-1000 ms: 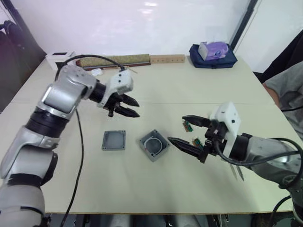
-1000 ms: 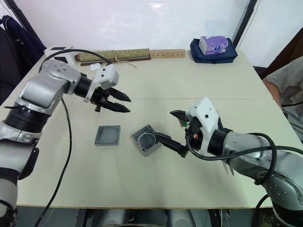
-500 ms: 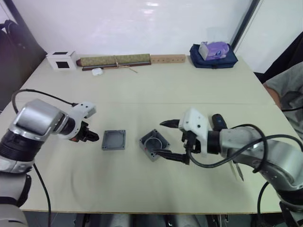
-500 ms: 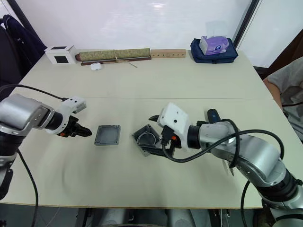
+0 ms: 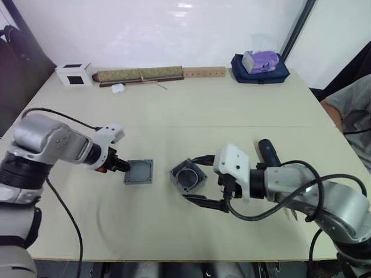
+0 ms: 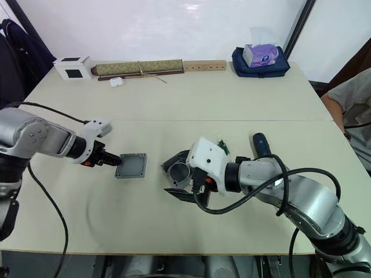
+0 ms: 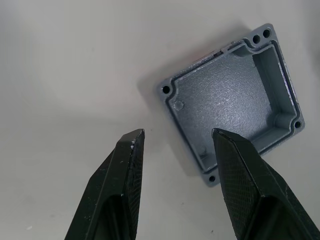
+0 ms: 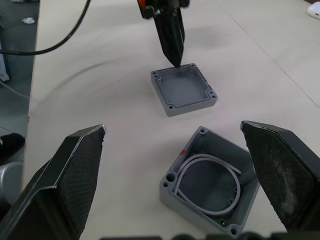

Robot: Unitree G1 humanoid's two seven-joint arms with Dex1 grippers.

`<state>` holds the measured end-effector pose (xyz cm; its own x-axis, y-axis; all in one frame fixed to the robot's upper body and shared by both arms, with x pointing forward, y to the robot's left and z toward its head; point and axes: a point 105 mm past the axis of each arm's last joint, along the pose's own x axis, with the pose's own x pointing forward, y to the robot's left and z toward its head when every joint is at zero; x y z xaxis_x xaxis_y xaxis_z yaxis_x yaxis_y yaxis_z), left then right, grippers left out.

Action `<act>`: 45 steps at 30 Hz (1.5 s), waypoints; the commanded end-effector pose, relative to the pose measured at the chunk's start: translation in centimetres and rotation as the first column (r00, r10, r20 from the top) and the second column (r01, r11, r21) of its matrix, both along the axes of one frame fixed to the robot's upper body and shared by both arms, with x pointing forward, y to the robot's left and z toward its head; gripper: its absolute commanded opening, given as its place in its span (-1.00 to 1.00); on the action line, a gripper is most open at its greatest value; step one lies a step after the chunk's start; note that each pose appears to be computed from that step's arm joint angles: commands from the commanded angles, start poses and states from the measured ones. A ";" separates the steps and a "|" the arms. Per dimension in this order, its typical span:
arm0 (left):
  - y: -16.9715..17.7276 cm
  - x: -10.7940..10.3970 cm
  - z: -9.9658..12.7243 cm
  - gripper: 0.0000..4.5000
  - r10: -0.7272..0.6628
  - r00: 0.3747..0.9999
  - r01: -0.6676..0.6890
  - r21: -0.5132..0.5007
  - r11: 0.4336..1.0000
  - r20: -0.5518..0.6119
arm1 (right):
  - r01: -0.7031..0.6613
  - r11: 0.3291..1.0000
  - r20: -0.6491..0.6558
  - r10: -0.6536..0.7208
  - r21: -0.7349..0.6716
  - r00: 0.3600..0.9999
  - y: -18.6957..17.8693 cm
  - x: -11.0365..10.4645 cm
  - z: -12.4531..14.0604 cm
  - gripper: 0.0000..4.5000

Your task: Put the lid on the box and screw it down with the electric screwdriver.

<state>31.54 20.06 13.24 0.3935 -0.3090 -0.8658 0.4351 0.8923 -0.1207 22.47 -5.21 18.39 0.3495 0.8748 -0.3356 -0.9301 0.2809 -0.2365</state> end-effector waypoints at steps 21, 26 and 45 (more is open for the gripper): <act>-2.6 6.7 7.0 -0.99 0.076 0.870 0.040 -0.221 0.974 0.488 | 0.194 0.898 0.001 -0.212 0.394 0.977 -3.2 2.9 5.7 1.00; -3.3 10.8 12.0 -0.99 0.245 0.595 0.119 -0.386 0.915 0.765 | 0.363 0.721 -0.103 -0.378 0.591 0.920 -5.3 7.7 8.3 1.00; -14.5 8.6 13.5 -0.99 0.201 0.373 0.539 -0.388 0.748 0.906 | 0.474 0.664 -0.211 -0.439 0.578 0.873 -5.9 12.2 8.5 1.00</act>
<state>40.79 5.41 25.01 0.6568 -0.7018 0.2760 0.7312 0.6821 -0.0056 35.25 -11.16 25.40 0.7740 0.6218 0.1196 -0.6321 0.7479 0.2026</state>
